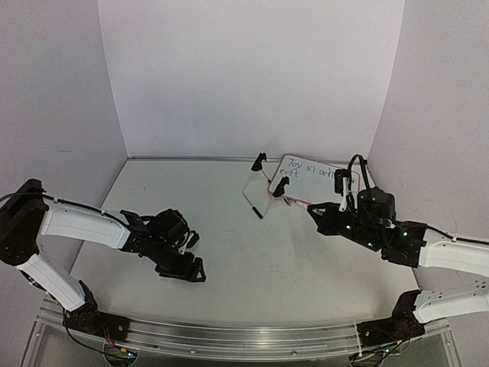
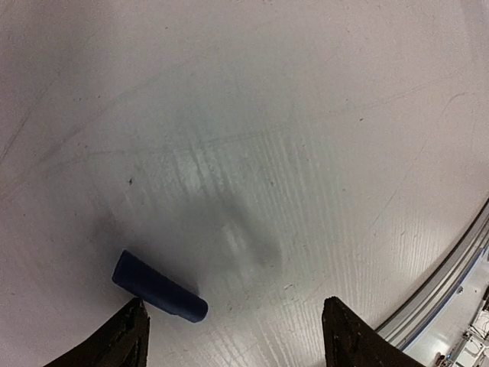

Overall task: Write a sentence on the whiteboard
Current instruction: Move the pen cap to the center of the board, then pick up the pen cap from the center of the board, then insert the whiteboard marker without the cap into the pen cap.

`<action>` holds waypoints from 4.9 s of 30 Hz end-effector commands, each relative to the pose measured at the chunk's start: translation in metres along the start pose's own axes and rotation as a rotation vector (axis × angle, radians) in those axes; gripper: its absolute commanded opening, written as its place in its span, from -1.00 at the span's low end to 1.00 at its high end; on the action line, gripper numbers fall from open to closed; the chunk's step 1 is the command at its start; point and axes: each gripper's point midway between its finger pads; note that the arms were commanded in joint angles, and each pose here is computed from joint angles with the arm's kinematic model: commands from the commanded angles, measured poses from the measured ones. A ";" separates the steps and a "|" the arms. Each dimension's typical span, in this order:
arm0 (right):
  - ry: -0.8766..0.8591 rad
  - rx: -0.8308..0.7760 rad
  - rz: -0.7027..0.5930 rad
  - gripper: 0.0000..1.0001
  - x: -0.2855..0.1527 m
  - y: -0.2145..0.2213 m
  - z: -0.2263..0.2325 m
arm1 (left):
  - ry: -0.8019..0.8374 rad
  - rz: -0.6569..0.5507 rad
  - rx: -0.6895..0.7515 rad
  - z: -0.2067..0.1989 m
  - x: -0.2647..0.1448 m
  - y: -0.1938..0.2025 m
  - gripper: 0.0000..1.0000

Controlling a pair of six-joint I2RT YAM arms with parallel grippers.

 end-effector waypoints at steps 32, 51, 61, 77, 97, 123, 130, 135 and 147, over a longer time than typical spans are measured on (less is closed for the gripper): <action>-0.004 0.034 -0.084 -1.00 -0.013 -0.025 0.005 | 0.025 -0.015 0.428 -0.042 0.022 -0.069 0.54; 0.008 0.042 -0.056 -1.00 -0.005 -0.013 -0.001 | 0.025 0.071 0.336 -0.018 0.019 -0.008 0.48; 0.002 0.041 -0.045 -1.00 0.002 -0.009 0.001 | -0.020 0.097 0.344 -0.011 0.022 0.007 0.02; 0.002 0.033 -0.042 -1.00 0.003 -0.009 0.002 | -0.117 0.140 0.309 0.008 0.023 0.016 -0.55; -0.061 0.015 0.155 -1.00 0.011 -0.030 -0.018 | -0.094 -0.047 0.436 -0.036 -0.039 -0.051 -1.00; -0.725 0.099 0.730 -1.00 0.021 0.038 0.118 | 0.298 -0.173 0.930 -0.139 -0.134 -0.068 -1.00; -0.779 0.095 0.765 -1.00 0.031 0.049 0.135 | 0.303 -0.161 0.924 -0.138 -0.132 -0.064 -1.00; -0.792 0.095 0.775 -1.00 0.032 0.051 0.139 | 0.284 -0.156 0.913 -0.135 -0.129 -0.066 -1.00; -0.784 0.097 0.777 -1.00 0.027 0.055 0.135 | 0.280 -0.148 0.897 -0.132 -0.127 -0.064 -1.00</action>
Point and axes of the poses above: each gripper's point midway between its finger pads, its own x axis out along the fingers, its own z axis along the line the jaws close on, y = z × x, and after that the axes turned 6 degrees about x, right-handed
